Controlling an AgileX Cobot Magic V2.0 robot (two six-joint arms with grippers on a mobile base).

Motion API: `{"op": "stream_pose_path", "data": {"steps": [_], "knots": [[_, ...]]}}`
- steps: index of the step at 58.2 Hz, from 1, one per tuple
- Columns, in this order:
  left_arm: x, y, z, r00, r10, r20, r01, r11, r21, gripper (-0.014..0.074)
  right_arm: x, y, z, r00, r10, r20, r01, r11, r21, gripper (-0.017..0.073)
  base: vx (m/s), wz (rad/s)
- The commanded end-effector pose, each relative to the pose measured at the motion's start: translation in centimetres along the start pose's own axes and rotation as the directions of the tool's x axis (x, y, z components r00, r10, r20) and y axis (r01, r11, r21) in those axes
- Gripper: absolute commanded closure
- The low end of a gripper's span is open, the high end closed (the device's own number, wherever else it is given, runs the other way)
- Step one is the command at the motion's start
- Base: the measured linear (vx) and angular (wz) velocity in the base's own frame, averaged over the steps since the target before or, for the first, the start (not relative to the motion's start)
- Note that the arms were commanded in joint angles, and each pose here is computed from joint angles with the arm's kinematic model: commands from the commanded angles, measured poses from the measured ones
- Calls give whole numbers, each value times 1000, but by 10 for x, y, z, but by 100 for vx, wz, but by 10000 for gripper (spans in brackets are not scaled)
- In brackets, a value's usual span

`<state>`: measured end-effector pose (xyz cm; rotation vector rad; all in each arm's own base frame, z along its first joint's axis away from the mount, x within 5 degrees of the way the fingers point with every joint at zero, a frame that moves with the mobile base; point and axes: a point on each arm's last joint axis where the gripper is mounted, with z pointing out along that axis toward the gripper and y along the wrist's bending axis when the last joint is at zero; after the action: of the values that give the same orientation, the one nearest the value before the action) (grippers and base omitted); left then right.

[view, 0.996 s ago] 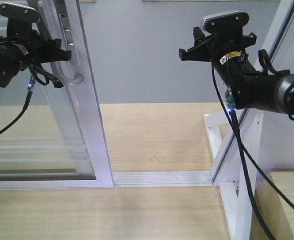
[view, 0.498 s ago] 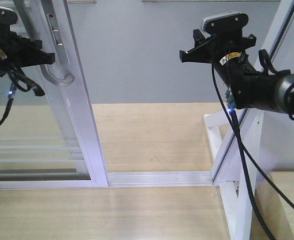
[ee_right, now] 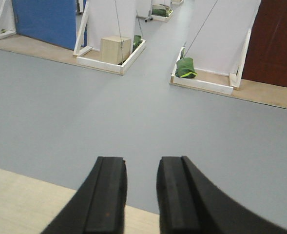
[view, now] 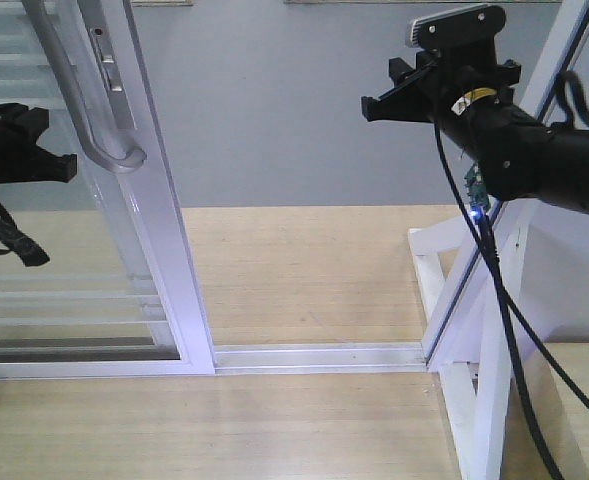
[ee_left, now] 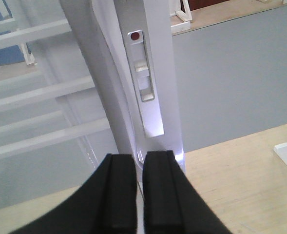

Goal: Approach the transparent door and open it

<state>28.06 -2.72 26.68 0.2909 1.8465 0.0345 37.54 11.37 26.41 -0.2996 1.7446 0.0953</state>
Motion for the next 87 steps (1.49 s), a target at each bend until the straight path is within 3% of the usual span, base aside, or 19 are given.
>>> {"op": "stream_pose_path", "data": {"steps": [1, 11, 28, 42, 46, 54, 62, 76, 87], "knots": [[-18, 2, -17, 991, -2, 135, 4, 1000, -16, 377, -46, -6, -29, 995, -44, 94, 44, 999, 2, 343, 0, 0], [-4, -2, -43, 991, -12, 133, 15, 1000, -15, 377, -49, -9, -76, 993, -41, 108, 42, 999, -1, 396, 0, 0], [23, -7, -94, 995, -58, 81, 61, 998, -27, 389, -20, -14, -179, 986, -38, 162, 37, 999, 8, 561, 0, 0], [45, -11, -146, 995, -56, 79, 61, 996, -60, 603, 20, -13, -257, 985, -16, 172, 20, 1000, -23, 565, 0, 0], [50, -12, -157, 996, -57, 74, 62, 996, -71, 603, 34, -13, -273, 985, -15, 174, 21, 999, -32, 565, 0, 0], [60, -13, -175, 995, -70, 72, 77, 993, -86, 602, 52, -12, -291, 976, -11, 216, 17, 999, -29, 565, 0, 0], [64, -16, -185, 981, -152, 121, 161, 985, -68, 601, 58, -12, -297, 968, -9, 250, 15, 1000, -23, 565, 0, 0], [64, -18, -187, 956, -257, 140, 264, 964, -34, 601, 62, -11, -297, 978, -10, 206, 18, 999, -37, 565, 0, 0], [65, -18, -187, 951, -282, 126, 287, 958, -27, 600, 63, -11, -297, 980, -10, 201, 18, 999, -39, 565, 0, 0]]}}
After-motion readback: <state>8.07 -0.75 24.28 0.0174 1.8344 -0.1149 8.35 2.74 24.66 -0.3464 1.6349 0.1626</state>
